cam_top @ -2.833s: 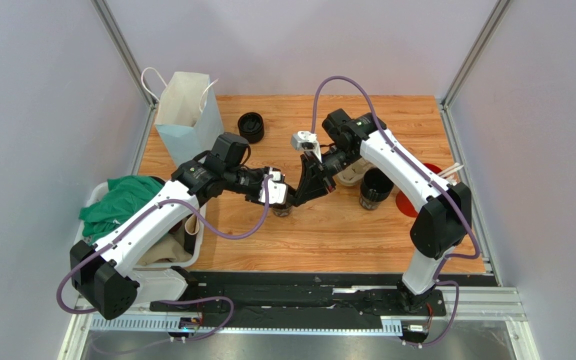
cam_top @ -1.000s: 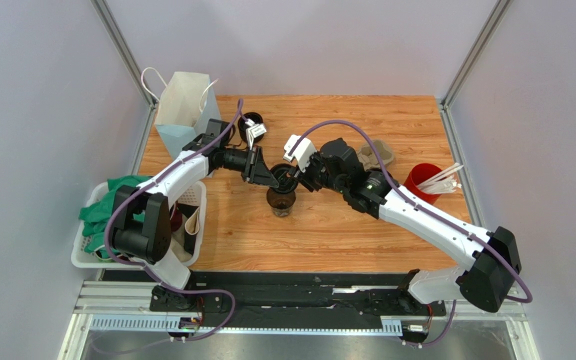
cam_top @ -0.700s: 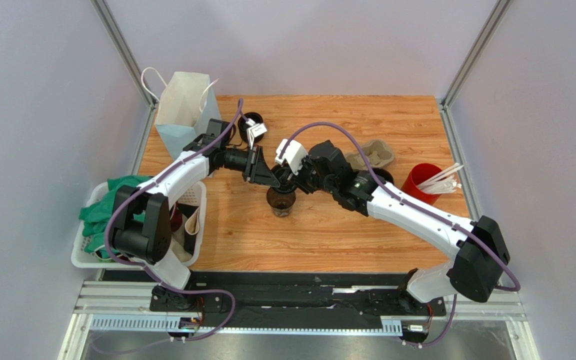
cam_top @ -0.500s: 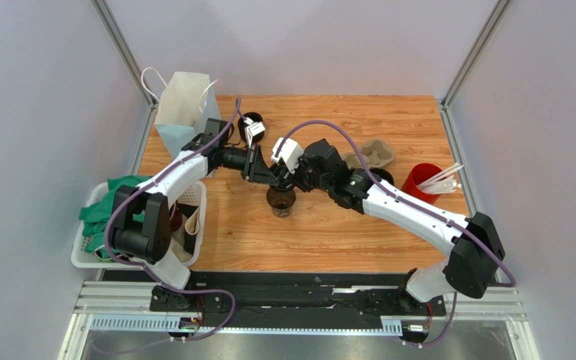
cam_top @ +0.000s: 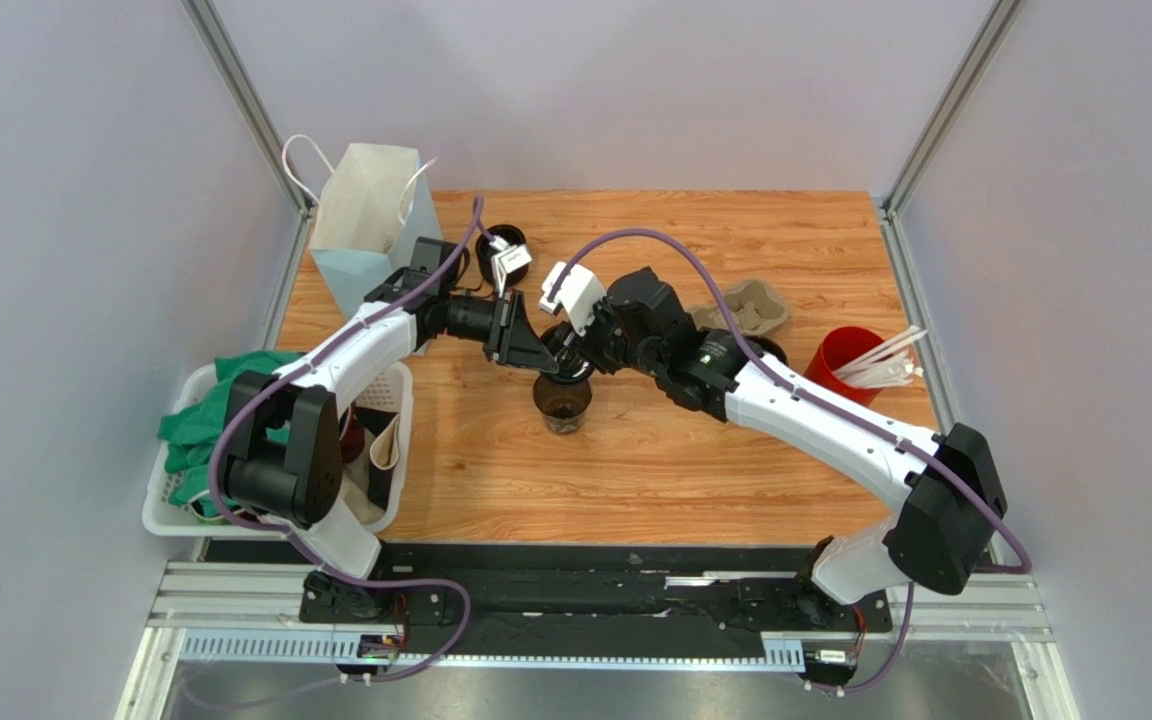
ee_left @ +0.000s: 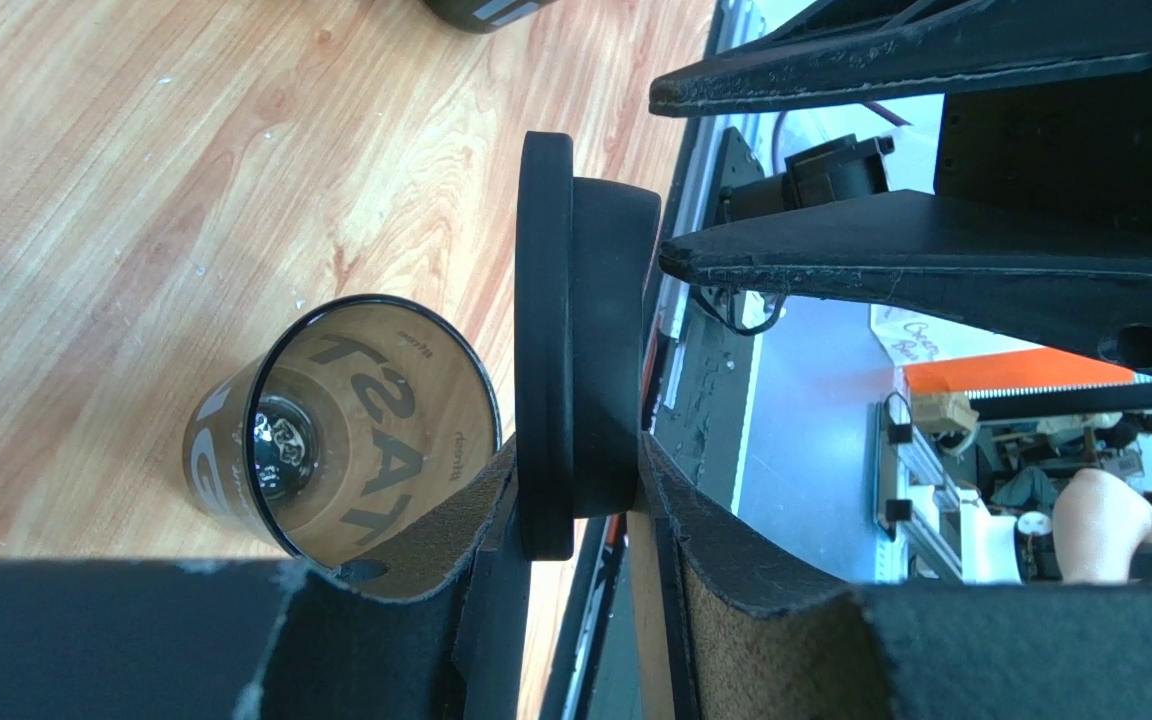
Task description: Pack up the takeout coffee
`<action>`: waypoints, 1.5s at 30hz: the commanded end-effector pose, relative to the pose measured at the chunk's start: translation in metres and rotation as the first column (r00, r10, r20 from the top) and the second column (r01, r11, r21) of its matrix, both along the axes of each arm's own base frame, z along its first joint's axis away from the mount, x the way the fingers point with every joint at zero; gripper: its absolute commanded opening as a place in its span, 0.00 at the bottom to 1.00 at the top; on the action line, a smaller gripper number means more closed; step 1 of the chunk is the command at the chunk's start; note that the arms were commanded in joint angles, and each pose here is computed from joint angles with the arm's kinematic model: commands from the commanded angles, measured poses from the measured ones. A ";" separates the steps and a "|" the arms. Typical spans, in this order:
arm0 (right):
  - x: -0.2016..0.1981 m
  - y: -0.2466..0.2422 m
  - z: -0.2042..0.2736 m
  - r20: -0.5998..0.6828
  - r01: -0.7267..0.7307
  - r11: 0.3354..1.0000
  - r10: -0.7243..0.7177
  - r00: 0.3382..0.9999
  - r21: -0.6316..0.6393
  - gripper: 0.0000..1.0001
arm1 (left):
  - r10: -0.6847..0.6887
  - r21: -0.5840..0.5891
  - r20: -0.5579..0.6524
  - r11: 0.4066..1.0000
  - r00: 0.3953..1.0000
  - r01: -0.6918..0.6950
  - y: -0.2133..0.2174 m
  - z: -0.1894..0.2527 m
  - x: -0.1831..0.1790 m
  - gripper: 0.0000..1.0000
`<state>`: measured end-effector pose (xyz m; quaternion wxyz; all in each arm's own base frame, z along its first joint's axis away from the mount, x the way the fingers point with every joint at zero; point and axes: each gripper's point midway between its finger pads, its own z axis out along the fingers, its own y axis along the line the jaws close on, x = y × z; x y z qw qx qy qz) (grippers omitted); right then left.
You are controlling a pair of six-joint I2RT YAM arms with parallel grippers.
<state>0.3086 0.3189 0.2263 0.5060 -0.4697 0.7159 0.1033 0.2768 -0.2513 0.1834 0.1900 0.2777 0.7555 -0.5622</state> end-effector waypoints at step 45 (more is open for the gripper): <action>-0.023 0.027 -0.065 -0.306 -0.326 0.910 0.244 0.920 -0.255 0.03 | 0.231 -0.026 0.246 0.973 0.941 -0.231 0.069 0.044 0.030 0.91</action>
